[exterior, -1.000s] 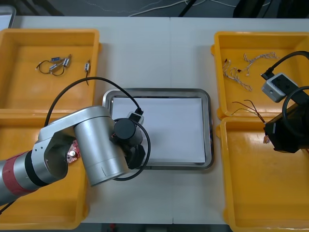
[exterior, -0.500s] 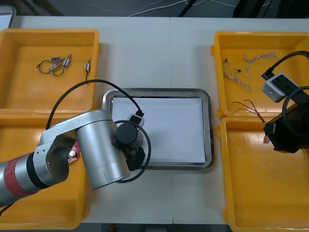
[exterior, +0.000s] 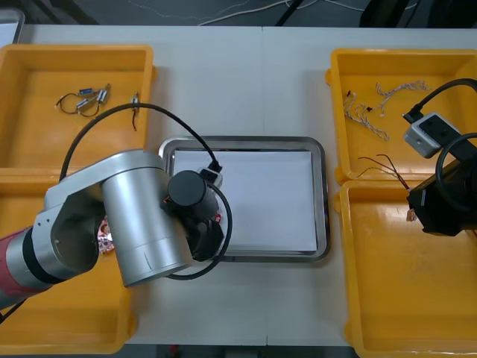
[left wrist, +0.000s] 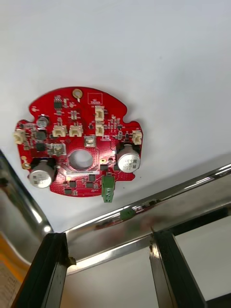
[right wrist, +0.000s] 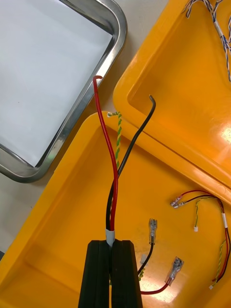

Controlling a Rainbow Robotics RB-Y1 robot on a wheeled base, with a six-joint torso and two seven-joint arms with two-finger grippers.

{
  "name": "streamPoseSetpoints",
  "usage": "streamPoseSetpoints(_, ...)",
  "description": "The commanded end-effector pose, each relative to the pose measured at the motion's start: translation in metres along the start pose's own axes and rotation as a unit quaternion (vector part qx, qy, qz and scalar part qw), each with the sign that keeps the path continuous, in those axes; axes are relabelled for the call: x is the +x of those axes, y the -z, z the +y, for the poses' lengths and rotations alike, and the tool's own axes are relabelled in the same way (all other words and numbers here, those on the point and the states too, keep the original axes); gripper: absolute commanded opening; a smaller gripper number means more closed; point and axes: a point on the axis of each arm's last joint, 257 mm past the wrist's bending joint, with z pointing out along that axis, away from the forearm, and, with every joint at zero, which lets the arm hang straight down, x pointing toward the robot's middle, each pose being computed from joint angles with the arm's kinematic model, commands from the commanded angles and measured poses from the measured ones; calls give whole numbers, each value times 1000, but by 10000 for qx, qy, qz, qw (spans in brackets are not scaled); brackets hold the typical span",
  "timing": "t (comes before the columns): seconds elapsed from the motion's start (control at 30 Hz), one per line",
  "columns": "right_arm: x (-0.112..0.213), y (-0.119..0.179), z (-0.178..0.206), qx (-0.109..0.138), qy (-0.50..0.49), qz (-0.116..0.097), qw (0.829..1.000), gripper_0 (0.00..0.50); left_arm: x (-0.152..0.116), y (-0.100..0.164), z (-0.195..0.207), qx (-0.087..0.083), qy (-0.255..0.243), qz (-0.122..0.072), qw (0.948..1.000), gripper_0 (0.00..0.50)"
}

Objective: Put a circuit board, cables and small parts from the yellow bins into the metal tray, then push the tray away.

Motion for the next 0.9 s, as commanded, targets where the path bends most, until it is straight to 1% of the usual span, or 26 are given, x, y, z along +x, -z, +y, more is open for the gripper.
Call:
streamPoseSetpoints(0.03,-4,6,-4,127,335,-3,9994,0,-29,37,24,-19,289,-394,9988,500)
streamPoseSetpoints(0.17,-4,6,-4,127,335,-3,9994,0,-35,50,36,14,372,-449,9983,500)
streamPoseSetpoints(0.2,1,2,-1,60,330,88,9994,0,-36,55,42,16,437,-448,9980,500)
streamPoseSetpoints(0.27,0,2,0,47,339,81,9994,0,-38,62,54,-11,527,-421,9977,500)
streamPoseSetpoints(0.37,5,2,1,32,470,191,9987,0,-39,73,71,-11,646,-346,9973,500)
streamPoseSetpoints(0.47,9,-1,5,7,566,291,9980,0,-40,84,88,-103,754,-304,9966,500)
streamPoseSetpoints(0.53,10,-4,9,-14,687,342,9971,0,-40,92,107,-281,751,-278,9964,500)
streamPoseSetpoints(0.67,2,-5,17,-48,928,326,9951,0,-49,102,125,-388,878,-442,9944,500)
streamPoseSetpoints(0.73,-4,-6,26,-92,1124,310,9931,0,-53,108,137,-438,1016,-531,9924,500)
streamPoseSetpoints(0.83,-12,-8,37,-129,1361,301,9901,0,-55,113,153,-490,1177,-585,9901,500)
streamPoseSetpoints(0.9,-15,-10,44,-145,1518,306,9878,0,-57,116,164,-543,1181,-607,9897,500)
